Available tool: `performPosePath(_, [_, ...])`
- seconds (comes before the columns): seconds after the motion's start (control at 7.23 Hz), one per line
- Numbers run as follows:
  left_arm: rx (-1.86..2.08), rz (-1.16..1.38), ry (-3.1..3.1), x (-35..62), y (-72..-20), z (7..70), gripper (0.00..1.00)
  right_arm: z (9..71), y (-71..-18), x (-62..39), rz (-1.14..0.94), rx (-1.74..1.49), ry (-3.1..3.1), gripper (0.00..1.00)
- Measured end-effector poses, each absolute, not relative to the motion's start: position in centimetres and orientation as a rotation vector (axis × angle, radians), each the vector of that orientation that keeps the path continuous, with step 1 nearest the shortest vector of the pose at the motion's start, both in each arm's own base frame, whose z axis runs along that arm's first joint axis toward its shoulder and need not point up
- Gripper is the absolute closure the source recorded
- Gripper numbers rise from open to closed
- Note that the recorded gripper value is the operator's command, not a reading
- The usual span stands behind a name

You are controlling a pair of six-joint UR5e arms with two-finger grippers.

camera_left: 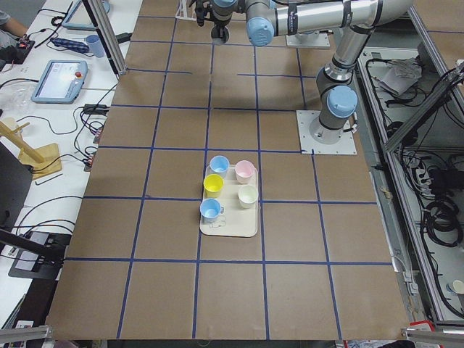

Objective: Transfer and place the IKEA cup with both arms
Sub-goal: 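Carry the cup with the left gripper to the tray while the right gripper withdraws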

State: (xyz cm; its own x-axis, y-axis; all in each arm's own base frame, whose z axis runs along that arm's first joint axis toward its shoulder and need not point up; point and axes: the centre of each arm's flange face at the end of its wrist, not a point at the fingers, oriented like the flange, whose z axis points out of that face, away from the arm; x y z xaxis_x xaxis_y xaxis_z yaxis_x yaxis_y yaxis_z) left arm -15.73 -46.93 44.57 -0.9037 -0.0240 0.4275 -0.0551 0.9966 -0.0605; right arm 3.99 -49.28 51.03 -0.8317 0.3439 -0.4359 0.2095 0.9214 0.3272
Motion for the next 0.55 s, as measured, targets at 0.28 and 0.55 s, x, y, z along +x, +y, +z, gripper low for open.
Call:
performPosePath(0.28, [-0.148,0.031,-2.959,-12.3,-45.7,43.9,1.0,51.8,-47.6,6.7,0.386,0.411,2.857,0.0])
performPosePath(0.55, [-0.45,-0.04,-3.062,-6.7,-45.8,43.4,1.0,50.6,-47.2,9.6,0.305,0.388,3.027,0.0])
